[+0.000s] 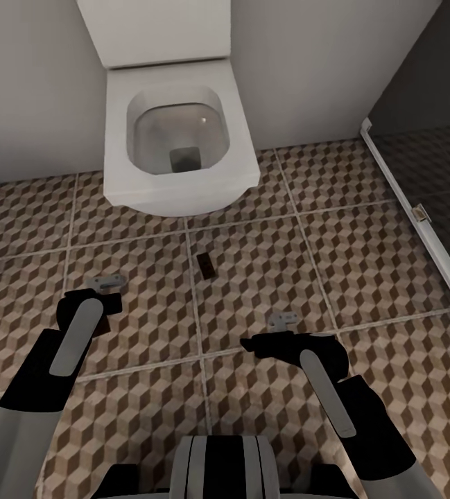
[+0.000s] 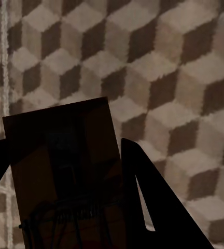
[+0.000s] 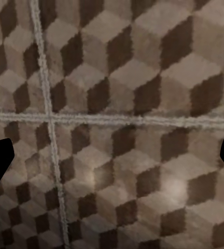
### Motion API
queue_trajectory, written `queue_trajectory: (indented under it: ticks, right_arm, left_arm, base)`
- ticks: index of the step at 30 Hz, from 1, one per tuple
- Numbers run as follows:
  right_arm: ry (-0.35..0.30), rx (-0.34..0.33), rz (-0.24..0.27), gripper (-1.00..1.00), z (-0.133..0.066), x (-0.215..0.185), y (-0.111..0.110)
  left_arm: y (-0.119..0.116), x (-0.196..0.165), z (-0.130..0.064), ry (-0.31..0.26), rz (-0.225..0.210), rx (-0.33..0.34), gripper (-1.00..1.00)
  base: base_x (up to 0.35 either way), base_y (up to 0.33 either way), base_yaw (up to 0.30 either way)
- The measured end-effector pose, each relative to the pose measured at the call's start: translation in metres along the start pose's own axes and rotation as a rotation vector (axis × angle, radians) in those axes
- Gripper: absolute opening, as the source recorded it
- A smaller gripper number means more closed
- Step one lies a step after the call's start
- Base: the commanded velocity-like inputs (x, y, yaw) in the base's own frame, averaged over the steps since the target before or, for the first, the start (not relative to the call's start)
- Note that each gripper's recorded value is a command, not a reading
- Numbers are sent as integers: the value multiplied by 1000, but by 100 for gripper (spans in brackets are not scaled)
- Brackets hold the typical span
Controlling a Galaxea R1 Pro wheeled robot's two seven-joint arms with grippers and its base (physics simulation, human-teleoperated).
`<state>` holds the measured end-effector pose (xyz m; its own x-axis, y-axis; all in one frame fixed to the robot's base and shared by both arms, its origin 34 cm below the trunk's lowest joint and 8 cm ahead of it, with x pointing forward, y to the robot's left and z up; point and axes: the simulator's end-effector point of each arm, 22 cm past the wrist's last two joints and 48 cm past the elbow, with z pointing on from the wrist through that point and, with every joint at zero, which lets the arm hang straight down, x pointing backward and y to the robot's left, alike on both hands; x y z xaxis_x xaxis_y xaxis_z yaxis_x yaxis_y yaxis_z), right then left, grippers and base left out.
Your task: Take the four mousetraps from the cabinet in the bathroom and place them on the bathroom floor. Make sure all four end up on the same floor surface, and ensure that at least two of them are either under or directly next to the same bathroom sink.
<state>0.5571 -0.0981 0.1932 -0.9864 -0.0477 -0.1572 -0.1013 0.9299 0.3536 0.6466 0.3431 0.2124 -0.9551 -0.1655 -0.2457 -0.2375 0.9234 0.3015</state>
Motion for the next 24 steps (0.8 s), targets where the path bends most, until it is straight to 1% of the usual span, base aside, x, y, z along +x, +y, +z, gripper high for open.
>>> queue_trajectory:
  ticks: [3, 6, 10, 12, 14, 15, 17, 21, 24]
  right_arm:
    - [-2, 3, 1, 100, 0, -1, -1]
    - [-3, 5, 1, 100, 0, -1, -2]
    - [-6, 9, 0, 100, -1, -3, -4]
    - [-8, 13, -1, 100, -1, -5, -6]
    - [-11, 16, -1, 100, -1, -7, -7]
    - [-17, 19, -3, 100, -2, -10, -9]
    - [-29, 21, -7, 100, -4, -18, -10]
    - [-61, 22, -20, 100, -7, -39, -9]
    - [-82, 22, -30, 100, -9, -53, -8]
  left_arm:
    - [-1, 1, 0, 3, -2, 4, -100]
    - [0, 6, 5, 19, 0, 3, -100]
    - [2, 19, 16, 63, 8, -11, -100]
    - [4, 31, 24, 98, 15, -18, -100]
    - [4, 48, 35, 147, 25, -18, -100]
    - [1, 68, 46, 203, 34, -7, -100]
    - [-1, 88, 59, 252, 29, 5, -100]
    - [-6, 117, 80, 320, -2, 36, -100]
    - [-9, 120, 87, 330, -18, 51, -100]
  base:
    - [14, -5, 0]
    - [6, -2, 0]
    - [2, -1, 0]
    - [1, 0, 0]
    - [0, 0, 0]
    - [0, 0, 0]
    - [0, 0, 0]
    - [0, 0, 0]
    - [0, 0, 0]
